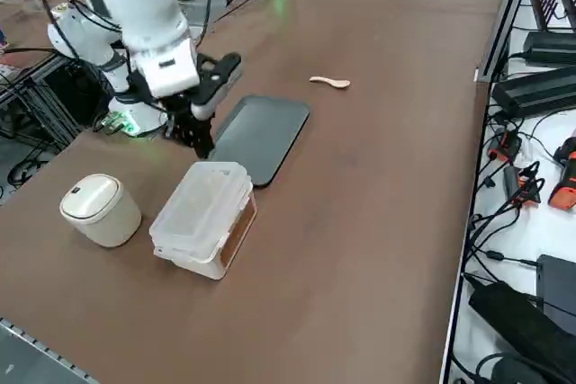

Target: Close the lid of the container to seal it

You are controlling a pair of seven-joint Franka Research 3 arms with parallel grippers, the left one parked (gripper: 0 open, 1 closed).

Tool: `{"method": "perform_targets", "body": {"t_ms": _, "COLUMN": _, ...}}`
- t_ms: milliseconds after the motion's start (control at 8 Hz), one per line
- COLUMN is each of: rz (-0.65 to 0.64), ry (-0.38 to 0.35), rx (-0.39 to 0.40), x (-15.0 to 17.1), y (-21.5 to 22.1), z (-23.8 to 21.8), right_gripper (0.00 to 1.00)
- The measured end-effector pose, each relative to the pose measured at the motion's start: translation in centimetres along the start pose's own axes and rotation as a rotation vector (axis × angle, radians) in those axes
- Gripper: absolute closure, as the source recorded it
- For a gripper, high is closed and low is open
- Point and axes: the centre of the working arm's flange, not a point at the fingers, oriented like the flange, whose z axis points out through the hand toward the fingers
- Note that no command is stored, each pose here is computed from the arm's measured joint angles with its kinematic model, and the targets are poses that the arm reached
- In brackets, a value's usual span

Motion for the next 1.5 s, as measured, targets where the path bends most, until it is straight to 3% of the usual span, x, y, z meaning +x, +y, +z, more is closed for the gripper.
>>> {"method": "perform_targets", "body": {"t_ms": 625, "rz": -0.019, "ry": 0.043, "rx": -0.045, "x": 2.3, "y": 1.6, "z": 4.9, "right_gripper": 0.98}}
{"method": "perform_targets", "body": {"t_ms": 1500, "rz": -0.024, "ry": -0.002, "rx": -0.023, "x": 2.1, "y": 1.3, "z": 8.1, "right_gripper": 0.98}}
